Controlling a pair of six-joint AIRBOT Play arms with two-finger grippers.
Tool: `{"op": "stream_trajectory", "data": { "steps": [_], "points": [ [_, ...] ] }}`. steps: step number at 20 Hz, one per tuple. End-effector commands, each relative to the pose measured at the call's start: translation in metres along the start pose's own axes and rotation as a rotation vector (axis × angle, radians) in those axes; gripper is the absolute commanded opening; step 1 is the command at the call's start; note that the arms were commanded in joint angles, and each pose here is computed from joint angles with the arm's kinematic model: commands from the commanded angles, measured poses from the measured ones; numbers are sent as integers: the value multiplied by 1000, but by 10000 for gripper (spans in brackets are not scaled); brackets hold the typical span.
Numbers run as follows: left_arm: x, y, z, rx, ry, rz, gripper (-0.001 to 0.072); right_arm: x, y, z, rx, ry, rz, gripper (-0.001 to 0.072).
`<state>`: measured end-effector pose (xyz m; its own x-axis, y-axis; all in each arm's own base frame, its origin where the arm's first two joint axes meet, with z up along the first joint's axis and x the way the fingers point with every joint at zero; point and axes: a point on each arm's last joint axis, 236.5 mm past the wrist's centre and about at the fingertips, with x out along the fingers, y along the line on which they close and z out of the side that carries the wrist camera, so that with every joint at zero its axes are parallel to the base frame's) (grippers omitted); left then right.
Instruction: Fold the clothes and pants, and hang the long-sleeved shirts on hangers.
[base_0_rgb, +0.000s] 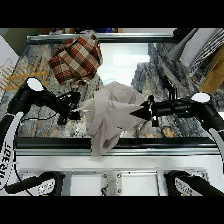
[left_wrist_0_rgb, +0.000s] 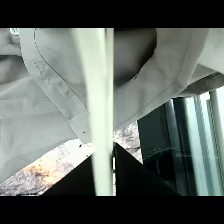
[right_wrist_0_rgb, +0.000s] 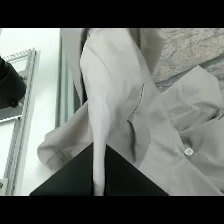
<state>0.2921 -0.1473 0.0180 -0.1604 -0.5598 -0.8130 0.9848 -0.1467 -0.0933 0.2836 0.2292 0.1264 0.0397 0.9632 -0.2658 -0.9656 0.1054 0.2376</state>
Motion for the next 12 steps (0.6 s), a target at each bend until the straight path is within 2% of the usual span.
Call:
{"op": "stream_trajectory", "data": {
  "steps": [1,4,12],
  "points": [
    [0,1,0,1,0,3,14,0,0,-1,-146,3,2,15],
    [0,1,0,1,0,4,14,0,-4,-1,-365,6,-15,15],
    [0,7,-1,-44,3,30,14,0,-7,-1,-365,8,-31,13]
  ]
}}
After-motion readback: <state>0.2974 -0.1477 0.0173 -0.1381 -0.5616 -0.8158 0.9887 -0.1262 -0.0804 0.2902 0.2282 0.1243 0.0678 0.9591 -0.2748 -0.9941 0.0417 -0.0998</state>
